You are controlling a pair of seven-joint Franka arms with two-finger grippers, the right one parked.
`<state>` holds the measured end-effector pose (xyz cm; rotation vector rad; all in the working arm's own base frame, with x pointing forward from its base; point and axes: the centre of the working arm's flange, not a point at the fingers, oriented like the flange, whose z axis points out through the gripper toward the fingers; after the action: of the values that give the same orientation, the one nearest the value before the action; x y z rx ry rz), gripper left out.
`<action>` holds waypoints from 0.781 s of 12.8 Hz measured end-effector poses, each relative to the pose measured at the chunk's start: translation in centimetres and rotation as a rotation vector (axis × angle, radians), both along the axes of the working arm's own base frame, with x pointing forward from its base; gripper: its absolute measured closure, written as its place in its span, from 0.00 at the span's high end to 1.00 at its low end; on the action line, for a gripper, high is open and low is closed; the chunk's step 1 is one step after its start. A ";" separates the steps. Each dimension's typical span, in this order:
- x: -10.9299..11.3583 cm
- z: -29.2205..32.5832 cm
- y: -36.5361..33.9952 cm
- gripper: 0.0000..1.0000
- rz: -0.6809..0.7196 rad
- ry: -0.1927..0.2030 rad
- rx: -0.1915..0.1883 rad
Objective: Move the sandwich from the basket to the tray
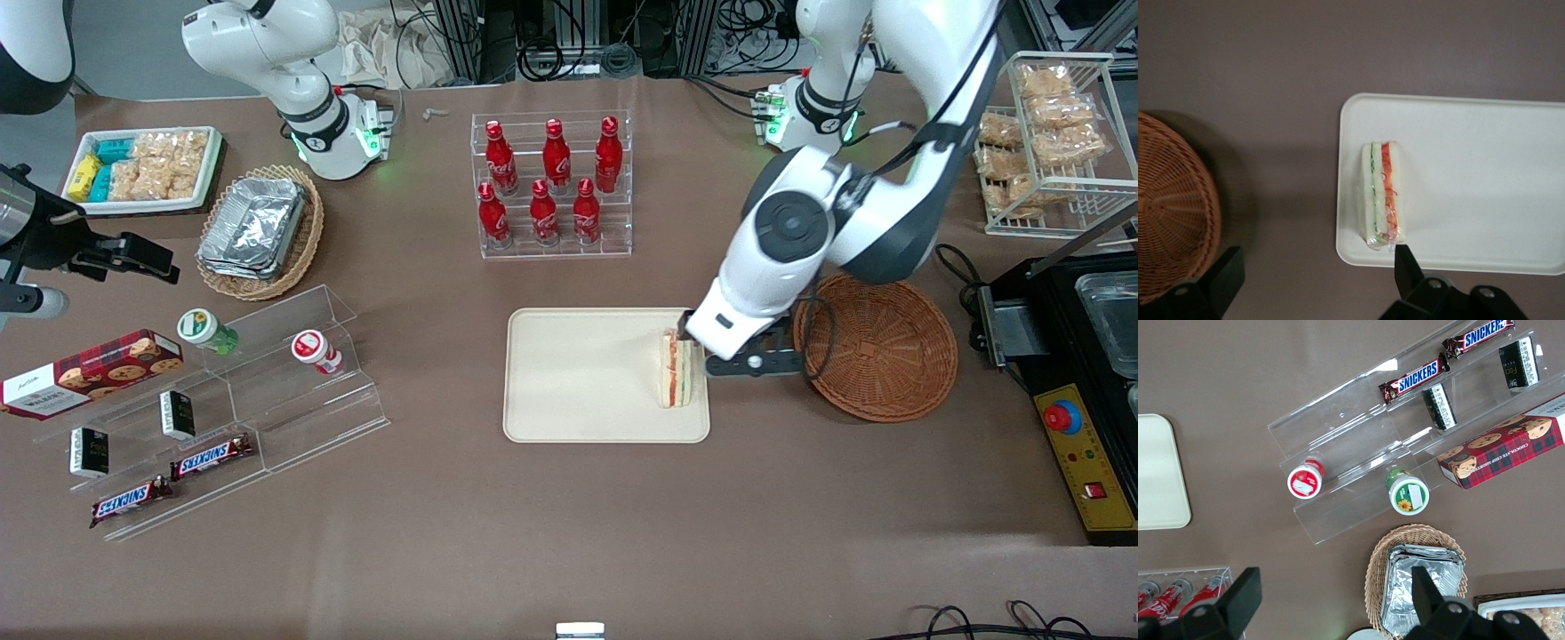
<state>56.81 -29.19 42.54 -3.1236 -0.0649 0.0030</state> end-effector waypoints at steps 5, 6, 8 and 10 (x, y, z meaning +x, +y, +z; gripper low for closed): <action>-0.3 5.2 3.4 1.00 0.025 -0.016 -0.028; -0.4 6.7 5.3 1.00 0.016 0.000 -0.031; -0.5 9.7 10.3 1.00 0.009 0.017 -0.030; -0.9 12.3 13.9 1.00 0.033 0.006 -0.024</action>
<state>55.87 -15.25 54.82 -3.1456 -0.1166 0.0140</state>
